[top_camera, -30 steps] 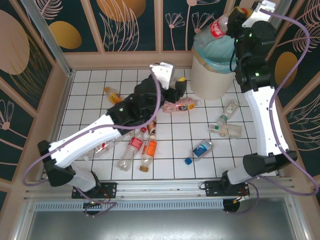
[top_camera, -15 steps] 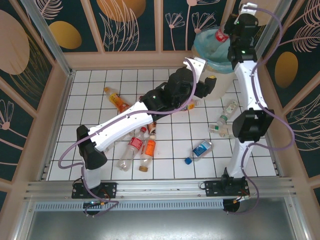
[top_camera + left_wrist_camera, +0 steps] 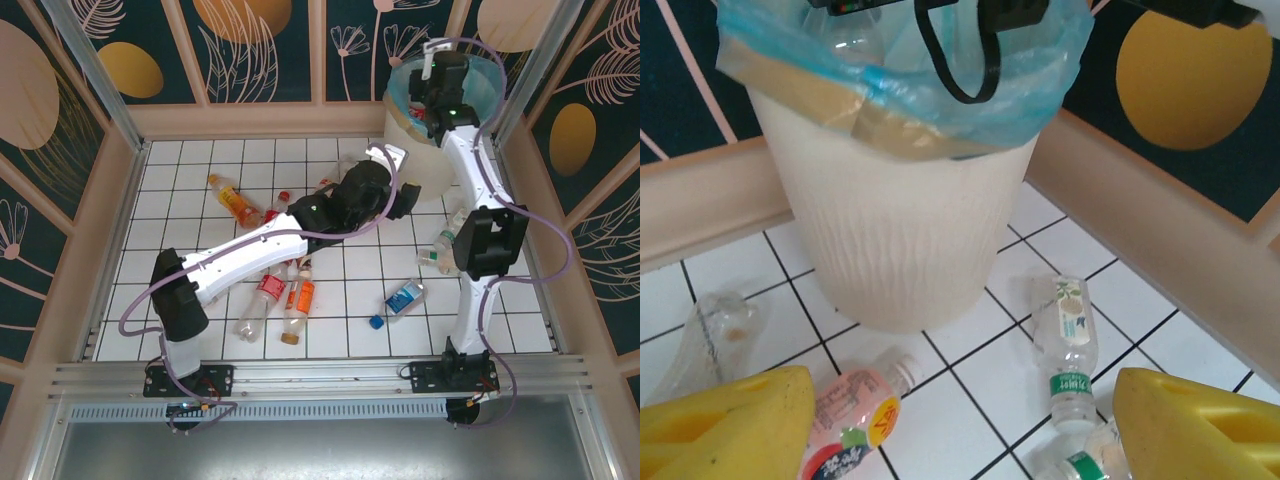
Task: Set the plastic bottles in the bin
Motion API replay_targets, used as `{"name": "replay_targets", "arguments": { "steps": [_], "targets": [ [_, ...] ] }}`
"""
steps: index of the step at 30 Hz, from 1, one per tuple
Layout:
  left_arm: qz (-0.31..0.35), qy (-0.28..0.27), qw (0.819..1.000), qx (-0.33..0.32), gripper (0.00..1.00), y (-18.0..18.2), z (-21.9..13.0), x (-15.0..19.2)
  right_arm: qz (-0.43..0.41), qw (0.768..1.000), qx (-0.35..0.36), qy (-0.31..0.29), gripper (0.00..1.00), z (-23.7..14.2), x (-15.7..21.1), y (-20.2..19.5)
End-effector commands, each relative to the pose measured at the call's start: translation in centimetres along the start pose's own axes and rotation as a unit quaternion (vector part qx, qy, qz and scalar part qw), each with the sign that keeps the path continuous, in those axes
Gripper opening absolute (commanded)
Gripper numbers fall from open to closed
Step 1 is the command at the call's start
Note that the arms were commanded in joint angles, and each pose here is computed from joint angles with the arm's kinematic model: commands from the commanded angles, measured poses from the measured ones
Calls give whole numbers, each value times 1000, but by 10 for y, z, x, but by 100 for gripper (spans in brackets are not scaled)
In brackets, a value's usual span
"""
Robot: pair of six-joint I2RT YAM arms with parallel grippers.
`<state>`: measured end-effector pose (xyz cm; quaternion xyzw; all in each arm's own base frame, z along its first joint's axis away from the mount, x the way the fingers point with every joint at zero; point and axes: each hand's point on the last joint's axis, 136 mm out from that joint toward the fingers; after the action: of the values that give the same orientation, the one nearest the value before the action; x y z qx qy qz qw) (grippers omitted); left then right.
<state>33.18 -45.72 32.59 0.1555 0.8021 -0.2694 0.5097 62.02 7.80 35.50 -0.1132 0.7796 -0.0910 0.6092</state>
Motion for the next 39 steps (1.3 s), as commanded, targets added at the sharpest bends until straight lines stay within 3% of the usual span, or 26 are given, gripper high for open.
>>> {"name": "replay_targets", "arguments": {
  "steps": [1, 8, 9, 11, 14, 19, 23, 27, 32, 36, 39],
  "targets": [
    [-30, -40, 999, 8, 78, 0, -25, -28, -78, 995, 60, -9, 0, 2, -8, -14],
    [-35, -52, 998, -1, 80, 8, -32, -28, -100, 994, 40, 18, 8, 14, 8, -7],
    [-35, -51, 998, -3, 80, 9, -32, -27, -100, 994, 35, 22, 14, 15, 10, -5],
    [-35, -50, 998, -5, 80, 10, -32, -26, -88, 995, 27, 25, 42, 13, 8, -3],
    [-36, -51, 998, -9, 81, 11, -33, -26, -53, 999, 8, 6, 52, 1, -12, -3],
    [-33, -46, 998, -21, 81, 16, -37, -26, 1, 999, -4, -46, 53, -35, -59, -12],
    [-38, -64, 997, -33, 80, 29, -63, -37, 46, 996, -5, -74, 53, -76, -92, -21],
    [-38, -70, 995, -63, 80, 52, -90, -32, 80, 993, -37, -84, 53, -121, -106, -1],
    [-39, -51, 990, -125, 79, 96, -127, -2, 113, 979, -138, -94, 53, -185, -93, 68],
    [-55, -29, 984, -168, 78, 133, -161, 30, 150, 955, -236, -101, 53, -234, -63, 131],
    [-71, -9, 978, -196, 78, 159, -186, 57, 174, 930, -316, -72, 52, -253, -31, 185]
  ]
}}
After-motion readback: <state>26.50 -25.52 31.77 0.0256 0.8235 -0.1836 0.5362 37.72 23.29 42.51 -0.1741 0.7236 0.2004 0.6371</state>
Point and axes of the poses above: each hand's point on the last joint's axis, 136 mm out from that joint toward the fingers, its own z axis out along the fingers, its own y axis along the line the jaws close on, x = y × z, and after that the axes turned 8 degrees about -z, right-handed
